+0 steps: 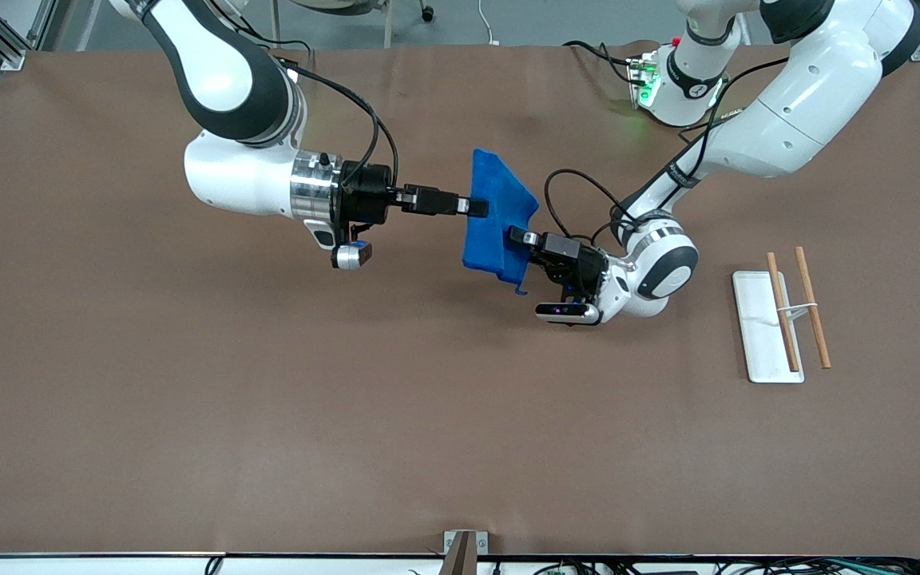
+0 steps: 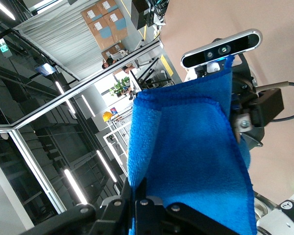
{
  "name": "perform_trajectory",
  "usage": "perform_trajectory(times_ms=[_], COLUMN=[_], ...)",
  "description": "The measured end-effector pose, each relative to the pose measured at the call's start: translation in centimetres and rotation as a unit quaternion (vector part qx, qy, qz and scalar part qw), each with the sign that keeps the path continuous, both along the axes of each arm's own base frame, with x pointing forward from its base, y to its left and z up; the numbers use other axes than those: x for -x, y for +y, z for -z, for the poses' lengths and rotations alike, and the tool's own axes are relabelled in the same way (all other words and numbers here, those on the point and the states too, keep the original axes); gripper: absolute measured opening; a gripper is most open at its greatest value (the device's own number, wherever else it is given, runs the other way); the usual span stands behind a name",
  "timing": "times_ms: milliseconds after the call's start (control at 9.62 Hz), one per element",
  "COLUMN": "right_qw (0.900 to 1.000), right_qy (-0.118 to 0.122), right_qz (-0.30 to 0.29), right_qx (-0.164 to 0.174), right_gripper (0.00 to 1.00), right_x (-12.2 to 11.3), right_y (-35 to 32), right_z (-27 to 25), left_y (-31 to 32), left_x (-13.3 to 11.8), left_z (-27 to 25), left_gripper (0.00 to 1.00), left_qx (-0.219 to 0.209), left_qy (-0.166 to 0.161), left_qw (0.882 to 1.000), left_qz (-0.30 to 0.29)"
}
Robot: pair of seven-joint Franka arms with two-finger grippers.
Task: Right arm passes towel to left arm to hang
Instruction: 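Open the right gripper and withdraw while the left gripper pulls the towel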
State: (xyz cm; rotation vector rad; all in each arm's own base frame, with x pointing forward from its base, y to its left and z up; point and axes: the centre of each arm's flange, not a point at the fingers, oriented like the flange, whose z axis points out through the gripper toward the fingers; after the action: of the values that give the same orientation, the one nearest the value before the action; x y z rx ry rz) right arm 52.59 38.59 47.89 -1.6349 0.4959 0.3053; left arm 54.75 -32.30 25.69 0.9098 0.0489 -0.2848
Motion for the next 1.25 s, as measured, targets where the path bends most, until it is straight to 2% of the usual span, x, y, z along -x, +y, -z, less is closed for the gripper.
perform_trajectory(times_ms=[104, 208, 312, 416, 519, 727, 935, 1039, 1143, 1247], right_qw=[1.000, 1.000, 1.000, 1.000, 0.997, 0.985, 0.958, 0.939, 0.915, 0.894], right_qy=[0.000, 0.000, -0.001, -0.014, -0.031, -0.068, -0.108, -0.127, -0.144, -0.151], right_qz=[0.001, 0.003, 0.004, -0.004, -0.018, -0.042, -0.066, -0.079, -0.089, -0.091], right_qx=[0.001, 0.002, 0.006, 0.028, 0.063, 0.150, 0.255, 0.310, 0.365, 0.411], right_gripper=[0.03, 0.03, 0.04, 0.16, 0.33, 0.64, 0.97, 1.00, 1.00, 1.00], right_x=[0.0, -0.1, -0.3, -0.4, -0.6, -1.5, -3.1, -3.6, -4.2, -4.8], right_y=[0.0, -0.1, -0.3, -0.8, -1.5, -4.9, -10.1, -13.0, -16.4, -20.4], right_z=[0.0, 0.1, 0.3, 0.9, 1.9, 4.6, 7.0, 7.8, 8.1, 8.0], left_y=[0.3, 0.4, 0.7, 1.3, 2.3, 5.4, 8.1, 9.3, 10.6, 12.1], left_x=[-0.5, -1.1, -1.8, -2.9, -4.4, -7.9, -10.9, -12.4, -13.3, -13.7], left_z=[-0.4, -0.9, -1.5, -2.4, -3.6, -7.0, -12.4, -16.0, -19.4, -21.9], left_gripper=[0.10, 0.02, 0.02, 0.02, 0.02, 0.02, 0.02, 0.02, 0.02, 0.02], left_qx=[0.002, 0.003, 0.006, 0.009, 0.009, -0.007, -0.026, -0.048, -0.088, -0.143], left_qy=[-0.006, -0.012, -0.021, -0.031, -0.032, -0.016, 0.009, 0.026, 0.043, 0.054], left_qw=[1.000, 1.000, 1.000, 0.999, 0.999, 1.000, 1.000, 0.998, 0.995, 0.988], left_qz=[-0.004, -0.008, -0.013, -0.021, -0.024, -0.025, -0.011, -0.010, -0.004, 0.006])
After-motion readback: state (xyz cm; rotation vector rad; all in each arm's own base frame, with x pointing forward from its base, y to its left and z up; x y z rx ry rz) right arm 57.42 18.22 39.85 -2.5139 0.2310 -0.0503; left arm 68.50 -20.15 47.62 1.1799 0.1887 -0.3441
